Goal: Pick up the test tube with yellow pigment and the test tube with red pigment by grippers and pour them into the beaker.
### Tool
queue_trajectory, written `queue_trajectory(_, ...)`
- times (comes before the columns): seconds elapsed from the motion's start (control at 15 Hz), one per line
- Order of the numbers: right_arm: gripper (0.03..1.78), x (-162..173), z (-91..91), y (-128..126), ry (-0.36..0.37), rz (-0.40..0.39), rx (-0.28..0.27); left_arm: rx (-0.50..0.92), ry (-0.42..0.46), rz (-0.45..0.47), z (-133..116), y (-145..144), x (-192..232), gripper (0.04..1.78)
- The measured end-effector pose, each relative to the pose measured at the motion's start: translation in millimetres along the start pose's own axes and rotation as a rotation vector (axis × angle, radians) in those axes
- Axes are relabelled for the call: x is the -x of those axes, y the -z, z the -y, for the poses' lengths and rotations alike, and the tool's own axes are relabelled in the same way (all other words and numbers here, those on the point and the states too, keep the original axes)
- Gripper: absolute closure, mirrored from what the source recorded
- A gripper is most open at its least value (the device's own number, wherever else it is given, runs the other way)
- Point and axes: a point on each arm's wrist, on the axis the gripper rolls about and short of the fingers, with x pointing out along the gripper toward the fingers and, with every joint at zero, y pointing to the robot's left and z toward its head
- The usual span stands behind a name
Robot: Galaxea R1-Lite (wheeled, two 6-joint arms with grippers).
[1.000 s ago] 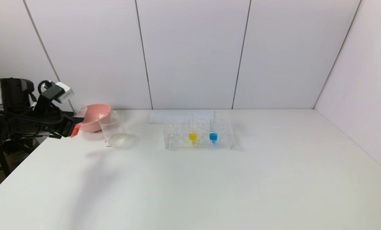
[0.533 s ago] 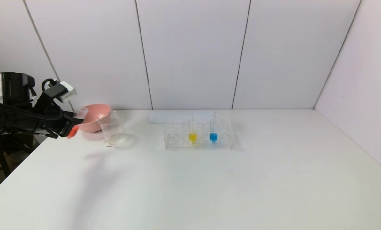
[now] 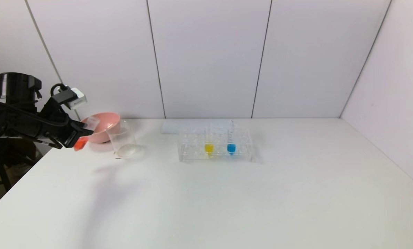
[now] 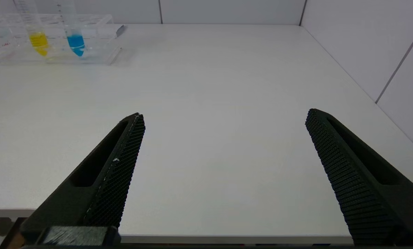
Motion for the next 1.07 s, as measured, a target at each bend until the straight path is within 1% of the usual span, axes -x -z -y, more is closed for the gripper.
queue_trajectory(0.13,0.11,0.0,0.0,0.0,-0.001,0.000,0.000,-0.043,0.000,-0.006,-2.8,-3.9,1.3,1.38)
queue_trajectory(0.67,0.11,0.0,0.0,0.0,0.000,0.000,0.000,-0.063,-0.002,-0.009,-6.7,-5.9,-2.2,1.39)
queue_trajectory(1.07,0.11,0.0,0.0,0.0,0.000,0.000,0.000,-0.120,0.066,-0.075,-9.5,-9.2,-2.2,1.39)
